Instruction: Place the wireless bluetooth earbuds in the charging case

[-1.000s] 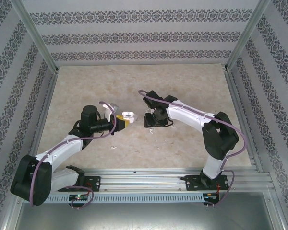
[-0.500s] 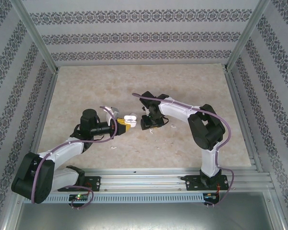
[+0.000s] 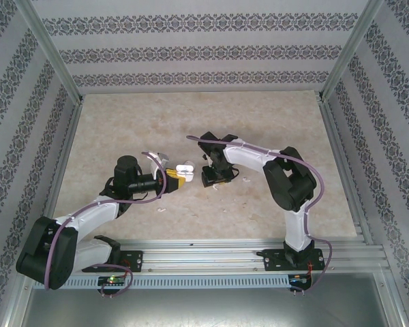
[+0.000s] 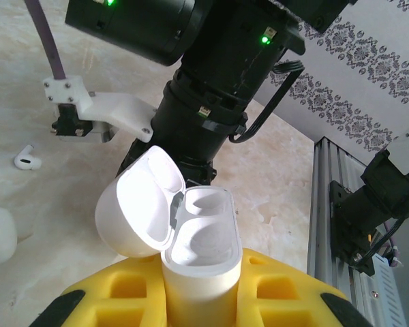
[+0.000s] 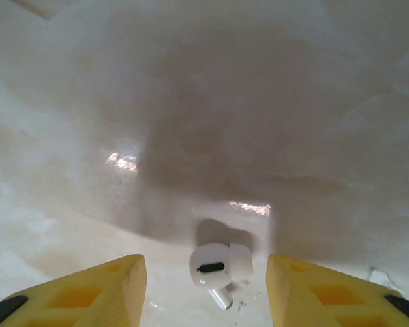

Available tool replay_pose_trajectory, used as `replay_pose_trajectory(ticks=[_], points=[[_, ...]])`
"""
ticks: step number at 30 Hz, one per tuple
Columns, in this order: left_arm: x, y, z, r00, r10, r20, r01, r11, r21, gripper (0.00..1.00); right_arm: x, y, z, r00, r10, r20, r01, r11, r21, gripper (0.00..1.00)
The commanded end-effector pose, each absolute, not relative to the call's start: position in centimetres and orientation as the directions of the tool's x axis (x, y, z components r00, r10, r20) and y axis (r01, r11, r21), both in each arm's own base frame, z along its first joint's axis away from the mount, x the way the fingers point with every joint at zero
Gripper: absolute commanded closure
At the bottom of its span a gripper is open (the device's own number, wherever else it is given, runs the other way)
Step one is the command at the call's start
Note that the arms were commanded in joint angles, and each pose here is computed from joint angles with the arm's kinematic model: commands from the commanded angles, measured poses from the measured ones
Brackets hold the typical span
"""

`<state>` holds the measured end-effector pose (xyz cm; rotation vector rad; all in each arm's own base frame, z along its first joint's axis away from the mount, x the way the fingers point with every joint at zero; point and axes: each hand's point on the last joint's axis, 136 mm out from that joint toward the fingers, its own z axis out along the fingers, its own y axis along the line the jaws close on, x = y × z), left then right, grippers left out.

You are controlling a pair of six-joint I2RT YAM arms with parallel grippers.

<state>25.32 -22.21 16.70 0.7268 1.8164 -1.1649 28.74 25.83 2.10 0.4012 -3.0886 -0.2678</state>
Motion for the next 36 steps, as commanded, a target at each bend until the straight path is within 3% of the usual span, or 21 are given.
replay_pose_trajectory(ticks=[1, 14, 20, 30, 36], points=[[25.2, -22.4, 17.5, -0.455, 0.023, -0.890, 0.826, 0.385, -0.412, 1.00, 29.1, 25.9, 1.6, -0.964, -0.267, 0.000, -0.263, 0.950, 0.169, 0.52], [24.9, -22.4, 17.5, -0.457, 0.022, -0.889, 0.826, 0.382, -0.415, 1.00, 28.7, 25.9, 1.0, -0.968, -0.250, 0.026, -0.242, 0.954, 0.175, 0.72], [24.8, -22.6, 17.6, -0.452, 0.026, -0.892, 0.835, 0.363, -0.413, 1.00, 28.5, 26.3, 1.8, -0.980, -0.197, 0.009, -0.189, 0.954, 0.231, 0.76], [24.6, -22.9, 19.0, -0.388, 0.007, -0.922, 0.873, 0.323, -0.365, 1.00, 29.7, 24.9, 5.8, -0.990, -0.046, -0.131, -0.079, 0.963, 0.258, 0.80], [24.4, -23.3, 20.3, -0.325, -0.012, -0.946, 0.904, 0.291, -0.314, 1.00, 30.4, 23.6, 10.9, -0.961, 0.035, -0.274, -0.046, 0.958, 0.284, 0.80]])
